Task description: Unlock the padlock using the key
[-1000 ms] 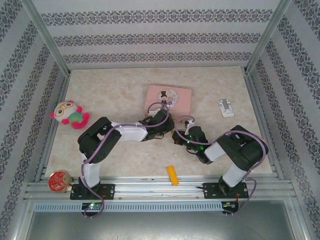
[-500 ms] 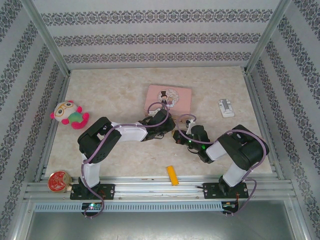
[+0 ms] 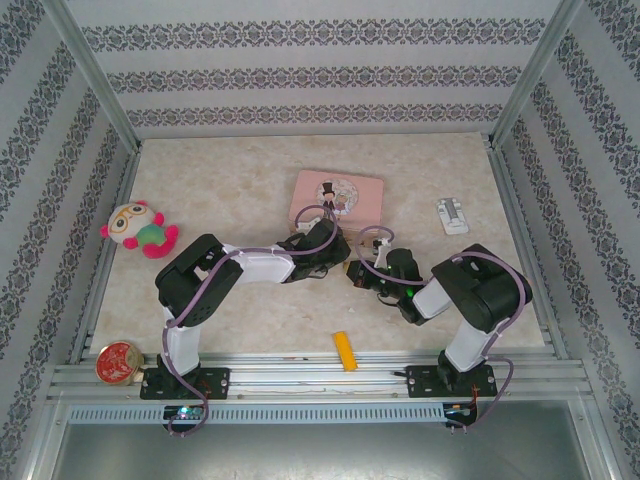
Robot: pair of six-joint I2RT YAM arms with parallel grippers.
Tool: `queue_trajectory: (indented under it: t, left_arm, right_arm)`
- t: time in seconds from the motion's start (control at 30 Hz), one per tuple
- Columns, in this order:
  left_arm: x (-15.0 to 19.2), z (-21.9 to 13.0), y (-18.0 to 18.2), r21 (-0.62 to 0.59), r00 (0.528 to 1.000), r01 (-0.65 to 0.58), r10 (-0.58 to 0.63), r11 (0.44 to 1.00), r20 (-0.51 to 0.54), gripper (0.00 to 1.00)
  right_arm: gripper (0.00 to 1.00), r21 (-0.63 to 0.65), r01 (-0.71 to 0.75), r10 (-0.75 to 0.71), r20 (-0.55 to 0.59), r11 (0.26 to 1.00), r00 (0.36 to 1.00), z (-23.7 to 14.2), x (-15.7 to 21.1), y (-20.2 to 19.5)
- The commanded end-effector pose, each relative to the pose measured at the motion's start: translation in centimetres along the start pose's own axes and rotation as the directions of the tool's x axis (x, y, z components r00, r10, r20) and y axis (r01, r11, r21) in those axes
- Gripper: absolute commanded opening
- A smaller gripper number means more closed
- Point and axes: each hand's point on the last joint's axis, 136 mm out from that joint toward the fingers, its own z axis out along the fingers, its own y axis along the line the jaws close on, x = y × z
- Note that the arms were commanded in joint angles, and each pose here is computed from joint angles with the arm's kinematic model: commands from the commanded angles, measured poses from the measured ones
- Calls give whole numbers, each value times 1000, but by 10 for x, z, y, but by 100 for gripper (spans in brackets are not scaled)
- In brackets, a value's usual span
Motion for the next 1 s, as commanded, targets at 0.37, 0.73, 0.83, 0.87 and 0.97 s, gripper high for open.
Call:
queue_trajectory:
  t: [0.37,0.73,0.83,0.87,0.97]
  left_arm:
    - [1,-9,-20,95,996,83,-78,992,-50,0]
    - [2,-11,-20,98,995,83,-78,992,-54,0]
    - [2,-12,-19,97,995,85,-80,992,-55,0]
    - [2,-11,-19,97,995,86,-81,992,-55,0]
    - [2,-11,-19,96,995,88,-83,991,-55,0]
  right_arm:
    - [0,-82,25,-21,46,996,999,-4,-16,9]
    - [0,-86,19,-14,60,996,998,-9,-23,8]
    - [0,-83,15,-10,59,996,998,-9,-23,7]
    - [0,-83,14,-10,59,996,998,-9,-23,6]
    - [0,-86,16,-11,52,996,999,-8,-21,7]
